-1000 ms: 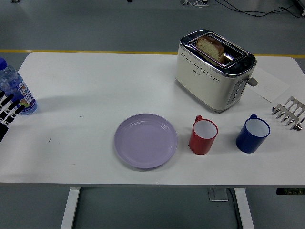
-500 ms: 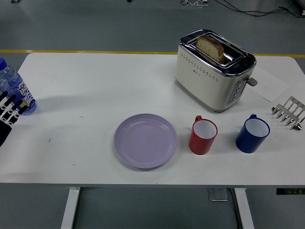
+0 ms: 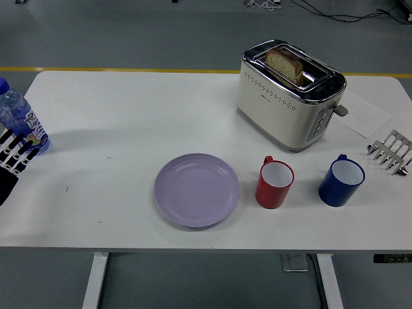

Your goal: Push plate across desktop

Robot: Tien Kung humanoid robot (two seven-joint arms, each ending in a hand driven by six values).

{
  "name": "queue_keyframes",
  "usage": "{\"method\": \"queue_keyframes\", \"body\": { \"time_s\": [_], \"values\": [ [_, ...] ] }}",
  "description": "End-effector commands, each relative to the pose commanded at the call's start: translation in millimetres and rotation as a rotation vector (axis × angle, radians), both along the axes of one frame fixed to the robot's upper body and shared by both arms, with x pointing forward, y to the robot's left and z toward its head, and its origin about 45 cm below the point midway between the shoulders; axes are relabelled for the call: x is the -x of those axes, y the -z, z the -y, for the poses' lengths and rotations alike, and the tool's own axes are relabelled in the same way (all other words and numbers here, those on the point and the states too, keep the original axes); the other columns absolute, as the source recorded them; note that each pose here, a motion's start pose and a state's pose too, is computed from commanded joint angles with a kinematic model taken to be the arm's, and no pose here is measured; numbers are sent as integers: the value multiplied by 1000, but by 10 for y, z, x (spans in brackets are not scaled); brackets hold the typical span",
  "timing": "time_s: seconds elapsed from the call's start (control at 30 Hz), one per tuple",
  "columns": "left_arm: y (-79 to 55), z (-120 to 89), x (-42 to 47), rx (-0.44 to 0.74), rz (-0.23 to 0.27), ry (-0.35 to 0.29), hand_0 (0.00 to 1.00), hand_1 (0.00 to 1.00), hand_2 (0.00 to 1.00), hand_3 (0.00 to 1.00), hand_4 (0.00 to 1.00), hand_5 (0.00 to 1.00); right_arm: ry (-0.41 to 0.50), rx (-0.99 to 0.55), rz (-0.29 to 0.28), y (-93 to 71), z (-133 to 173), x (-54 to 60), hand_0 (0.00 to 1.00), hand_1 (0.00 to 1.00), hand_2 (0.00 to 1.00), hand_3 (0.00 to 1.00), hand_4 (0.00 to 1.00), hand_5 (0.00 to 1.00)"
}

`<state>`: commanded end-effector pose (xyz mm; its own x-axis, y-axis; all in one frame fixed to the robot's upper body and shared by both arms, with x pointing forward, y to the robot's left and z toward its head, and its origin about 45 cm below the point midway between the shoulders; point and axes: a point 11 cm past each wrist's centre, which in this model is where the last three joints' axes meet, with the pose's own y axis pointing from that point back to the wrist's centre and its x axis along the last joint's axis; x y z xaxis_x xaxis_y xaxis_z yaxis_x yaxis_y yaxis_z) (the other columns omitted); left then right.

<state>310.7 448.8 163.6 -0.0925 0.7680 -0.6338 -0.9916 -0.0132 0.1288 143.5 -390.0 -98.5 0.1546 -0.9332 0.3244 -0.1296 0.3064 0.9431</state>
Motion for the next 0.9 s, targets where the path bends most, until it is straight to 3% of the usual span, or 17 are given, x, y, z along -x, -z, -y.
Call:
{"method": "queue_keyframes", "body": {
  "time_s": [0.2,0.23,0.4,0.9],
  "values": [
    [64,-27,-5,46,-27,-63,677,688,674,645,529,998,1,-2,-2,3,-7,4,633,615,648,576,355,152],
    [67,-40,-14,54,-33,-83,632,657,666,636,518,998,-1,-2,-2,2,-9,1,632,615,648,576,354,152],
    [66,-67,-43,85,-42,-125,613,645,664,635,519,998,0,-2,0,-1,-8,-11,633,615,648,576,355,151],
    [77,-44,-65,90,-48,-101,611,649,666,637,521,998,2,-1,5,-11,0,-34,633,615,649,576,355,151]
  ]
}}
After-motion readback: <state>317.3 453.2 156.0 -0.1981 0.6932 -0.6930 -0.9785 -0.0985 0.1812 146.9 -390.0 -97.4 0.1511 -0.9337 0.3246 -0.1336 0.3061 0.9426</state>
